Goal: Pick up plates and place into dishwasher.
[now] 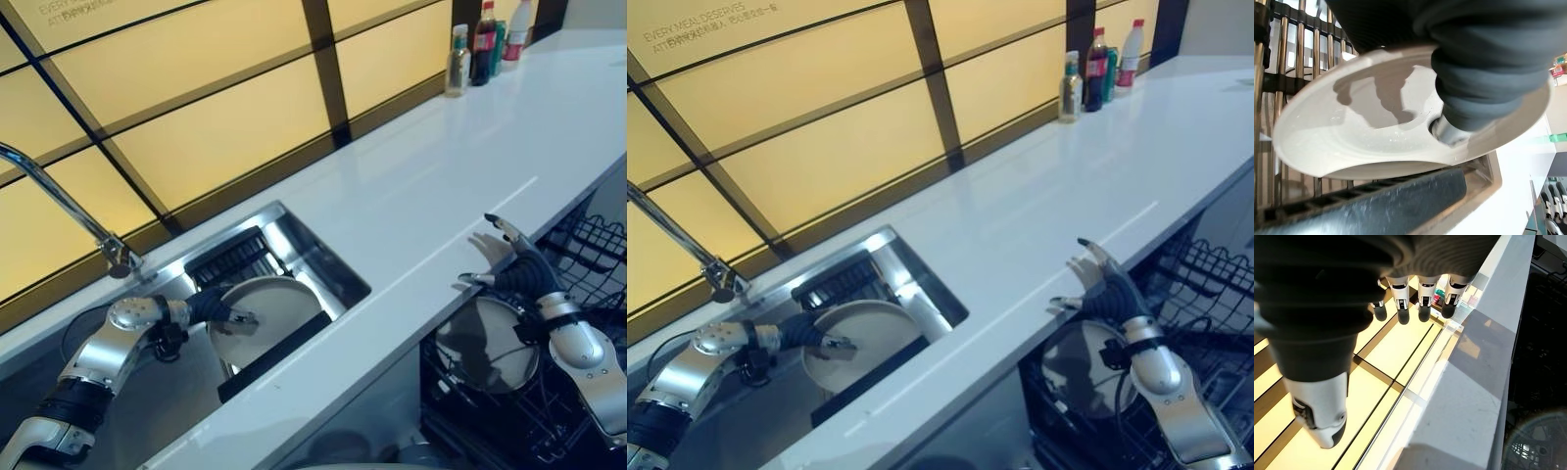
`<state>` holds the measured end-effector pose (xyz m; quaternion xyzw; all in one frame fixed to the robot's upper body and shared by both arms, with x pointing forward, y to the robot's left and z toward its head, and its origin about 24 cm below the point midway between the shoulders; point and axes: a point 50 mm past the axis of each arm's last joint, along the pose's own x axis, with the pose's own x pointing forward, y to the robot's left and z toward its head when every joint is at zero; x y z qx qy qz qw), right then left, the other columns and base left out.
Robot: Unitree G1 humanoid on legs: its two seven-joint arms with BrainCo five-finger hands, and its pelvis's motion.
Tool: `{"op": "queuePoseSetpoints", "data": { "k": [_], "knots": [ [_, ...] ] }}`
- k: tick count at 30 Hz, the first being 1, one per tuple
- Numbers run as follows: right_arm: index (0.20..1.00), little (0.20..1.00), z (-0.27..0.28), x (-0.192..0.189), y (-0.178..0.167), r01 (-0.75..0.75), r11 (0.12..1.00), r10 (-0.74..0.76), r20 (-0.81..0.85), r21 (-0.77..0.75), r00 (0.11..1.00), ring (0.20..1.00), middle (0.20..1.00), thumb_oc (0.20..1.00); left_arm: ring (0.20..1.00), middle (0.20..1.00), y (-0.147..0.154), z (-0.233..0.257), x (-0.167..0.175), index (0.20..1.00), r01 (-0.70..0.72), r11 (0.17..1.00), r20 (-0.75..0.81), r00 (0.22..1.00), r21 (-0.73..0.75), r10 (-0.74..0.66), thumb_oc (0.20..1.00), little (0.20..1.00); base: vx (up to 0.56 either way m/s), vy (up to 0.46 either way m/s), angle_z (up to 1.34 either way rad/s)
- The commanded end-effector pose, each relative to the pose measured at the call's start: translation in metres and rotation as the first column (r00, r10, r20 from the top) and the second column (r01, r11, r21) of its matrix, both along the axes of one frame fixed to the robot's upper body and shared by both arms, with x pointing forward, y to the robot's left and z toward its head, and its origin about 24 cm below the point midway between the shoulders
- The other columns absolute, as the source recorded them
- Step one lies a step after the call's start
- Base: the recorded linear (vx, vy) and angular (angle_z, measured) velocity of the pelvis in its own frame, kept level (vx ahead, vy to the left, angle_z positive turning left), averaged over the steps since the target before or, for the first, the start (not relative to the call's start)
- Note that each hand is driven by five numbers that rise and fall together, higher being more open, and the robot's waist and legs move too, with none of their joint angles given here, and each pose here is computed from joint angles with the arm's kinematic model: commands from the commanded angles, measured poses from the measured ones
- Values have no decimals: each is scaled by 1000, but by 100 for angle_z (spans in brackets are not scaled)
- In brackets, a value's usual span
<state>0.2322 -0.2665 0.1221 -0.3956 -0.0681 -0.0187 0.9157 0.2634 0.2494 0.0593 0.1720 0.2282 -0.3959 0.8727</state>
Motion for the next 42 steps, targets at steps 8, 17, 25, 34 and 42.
{"op": "queuePoseSetpoints", "data": {
  "k": [8, 17, 25, 34, 42],
  "knots": [
    [1000, 1000, 18, -5, 6, -48, 999, 49, 112, -8, 993, 1000, 1000, 1000, 200, 200, -18, -8, -14, 200, 113, 992, -8, 993, -50, -114, 200, 200, -4, -1, 0],
    [1000, 1000, 20, -8, 1, -10, 1000, 9, 146, 6, 989, 1000, 1000, 1000, 200, 200, 0, 19, -4, 200, -72, 997, 259, 963, -31, 77, 200, 200, -58, -16, 1],
    [1000, 1000, 27, -16, -15, 83, 996, -89, 219, 39, 972, 1000, 1000, 1000, 200, 200, 27, 47, -19, 200, -215, 968, 454, 855, -127, 249, 200, 200, -103, -44, 6],
    [1000, 1000, 40, -8, -19, 174, 981, -192, 345, 83, 919, 1000, 1000, 1000, 200, 200, 41, 72, -21, 200, -293, 894, 545, 713, -339, 440, 200, 200, -92, -46, 10],
    [1000, 1000, 77, -8, -30, 252, 944, -329, 550, 213, 768, 1000, 1000, 1000, 200, 200, 38, 84, -20, 200, -268, 822, 544, 641, -502, 542, 200, 200, -74, -40, 5]
  ]
}}
